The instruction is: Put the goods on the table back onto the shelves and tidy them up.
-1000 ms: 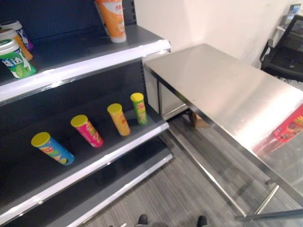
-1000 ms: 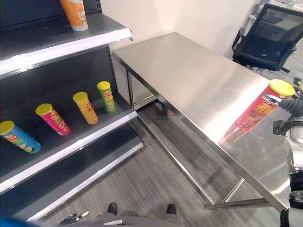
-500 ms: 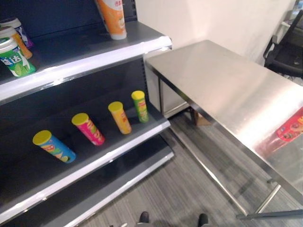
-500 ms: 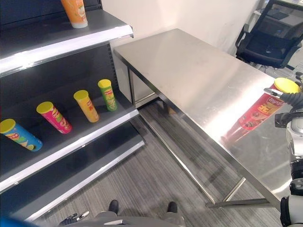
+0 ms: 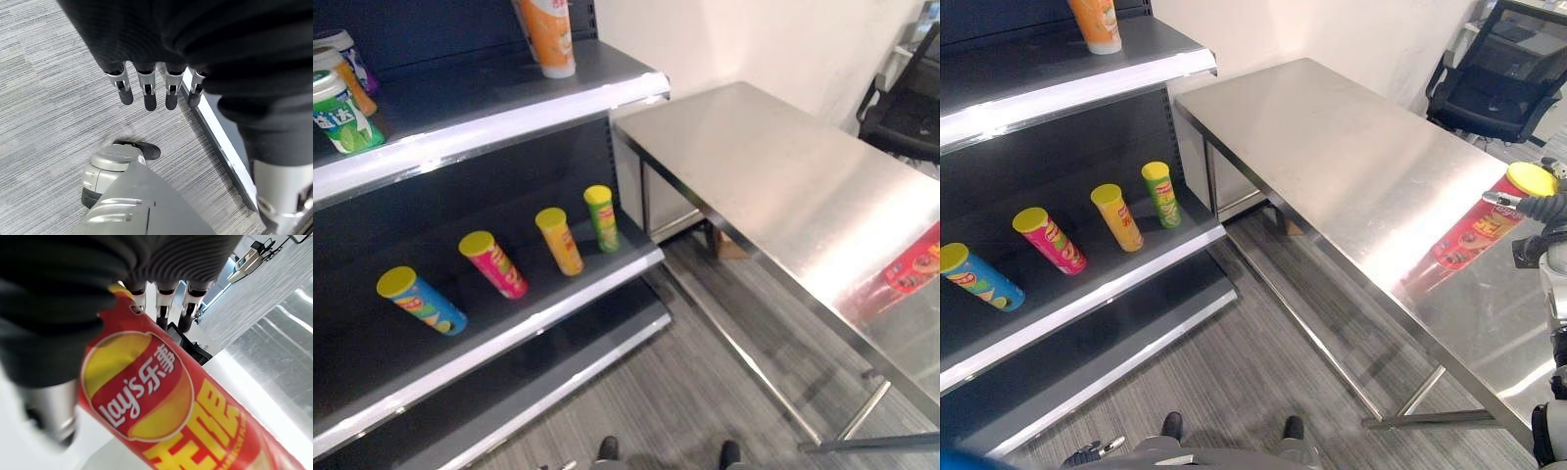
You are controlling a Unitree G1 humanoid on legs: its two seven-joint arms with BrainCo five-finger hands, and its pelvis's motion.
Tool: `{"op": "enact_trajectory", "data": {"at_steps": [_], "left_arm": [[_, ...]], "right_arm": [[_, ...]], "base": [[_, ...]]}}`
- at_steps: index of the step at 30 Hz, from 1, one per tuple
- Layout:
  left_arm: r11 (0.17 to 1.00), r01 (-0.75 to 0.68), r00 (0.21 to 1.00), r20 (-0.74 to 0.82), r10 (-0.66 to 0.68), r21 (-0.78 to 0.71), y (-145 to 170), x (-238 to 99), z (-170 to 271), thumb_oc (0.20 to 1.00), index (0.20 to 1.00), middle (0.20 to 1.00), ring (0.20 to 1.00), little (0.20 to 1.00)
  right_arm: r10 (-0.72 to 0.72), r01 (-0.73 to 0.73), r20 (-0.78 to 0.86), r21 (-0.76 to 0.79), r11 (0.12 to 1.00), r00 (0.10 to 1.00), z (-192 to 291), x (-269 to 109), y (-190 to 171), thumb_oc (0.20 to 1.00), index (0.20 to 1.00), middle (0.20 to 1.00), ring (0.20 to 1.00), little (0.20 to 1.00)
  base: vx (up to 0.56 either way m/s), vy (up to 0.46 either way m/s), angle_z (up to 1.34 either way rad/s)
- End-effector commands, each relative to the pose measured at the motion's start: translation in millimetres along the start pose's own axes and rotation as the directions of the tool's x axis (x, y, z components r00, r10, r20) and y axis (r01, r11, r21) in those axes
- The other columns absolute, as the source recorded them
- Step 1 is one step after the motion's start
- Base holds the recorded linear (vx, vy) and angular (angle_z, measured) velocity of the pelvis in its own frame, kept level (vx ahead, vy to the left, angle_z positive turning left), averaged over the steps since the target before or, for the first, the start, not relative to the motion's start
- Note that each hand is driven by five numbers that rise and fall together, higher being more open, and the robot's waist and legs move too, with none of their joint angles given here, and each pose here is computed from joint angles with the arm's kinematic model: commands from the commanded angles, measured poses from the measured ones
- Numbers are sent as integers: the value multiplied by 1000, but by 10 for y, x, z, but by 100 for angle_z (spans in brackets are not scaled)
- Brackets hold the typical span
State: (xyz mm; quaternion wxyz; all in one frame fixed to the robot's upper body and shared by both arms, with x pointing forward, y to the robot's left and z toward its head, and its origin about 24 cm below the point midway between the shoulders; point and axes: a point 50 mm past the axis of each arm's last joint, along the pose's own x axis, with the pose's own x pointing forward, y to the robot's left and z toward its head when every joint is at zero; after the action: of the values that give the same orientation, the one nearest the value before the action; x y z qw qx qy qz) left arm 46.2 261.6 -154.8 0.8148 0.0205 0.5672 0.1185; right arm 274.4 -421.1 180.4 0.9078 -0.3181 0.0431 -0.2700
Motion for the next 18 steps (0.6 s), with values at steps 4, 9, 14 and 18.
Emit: {"op": "enact_trajectory", "data": {"at_steps": [4, 9, 14, 18], "left_arm": [[998, -9, 999, 44, 6, 70, 94, 17, 156, 1000, 1000, 1000, 1000, 1000], [999, -17, 999, 51, 15, 51, 101, 19, 174, 1000, 1000, 1000, 1000, 1000], [999, -35, 997, 69, 35, 1, 101, 20, 203, 1000, 1000, 1000, 1000, 1000], [997, -55, 992, 107, 61, -58, 116, 22, 292, 1000, 1000, 1000, 1000, 1000]], "right_arm": [[28, -25, 74, -44, 999, 997, 264, 65, -151, 200, 200, 200, 200, 200], [2, 2, 112, -44, 999, 994, 296, 18, -205, 200, 200, 200, 200, 200], [-79, 48, 269, 120, 992, 960, 466, -141, -174, 200, 200, 200, 200, 200], [-170, 72, 450, 228, 971, 877, 778, -336, -165, 200, 200, 200, 200, 200]], "base": [[0, 0, 0], [0, 0, 0], [1, -8, 0], [-61, -59, 1]]}}
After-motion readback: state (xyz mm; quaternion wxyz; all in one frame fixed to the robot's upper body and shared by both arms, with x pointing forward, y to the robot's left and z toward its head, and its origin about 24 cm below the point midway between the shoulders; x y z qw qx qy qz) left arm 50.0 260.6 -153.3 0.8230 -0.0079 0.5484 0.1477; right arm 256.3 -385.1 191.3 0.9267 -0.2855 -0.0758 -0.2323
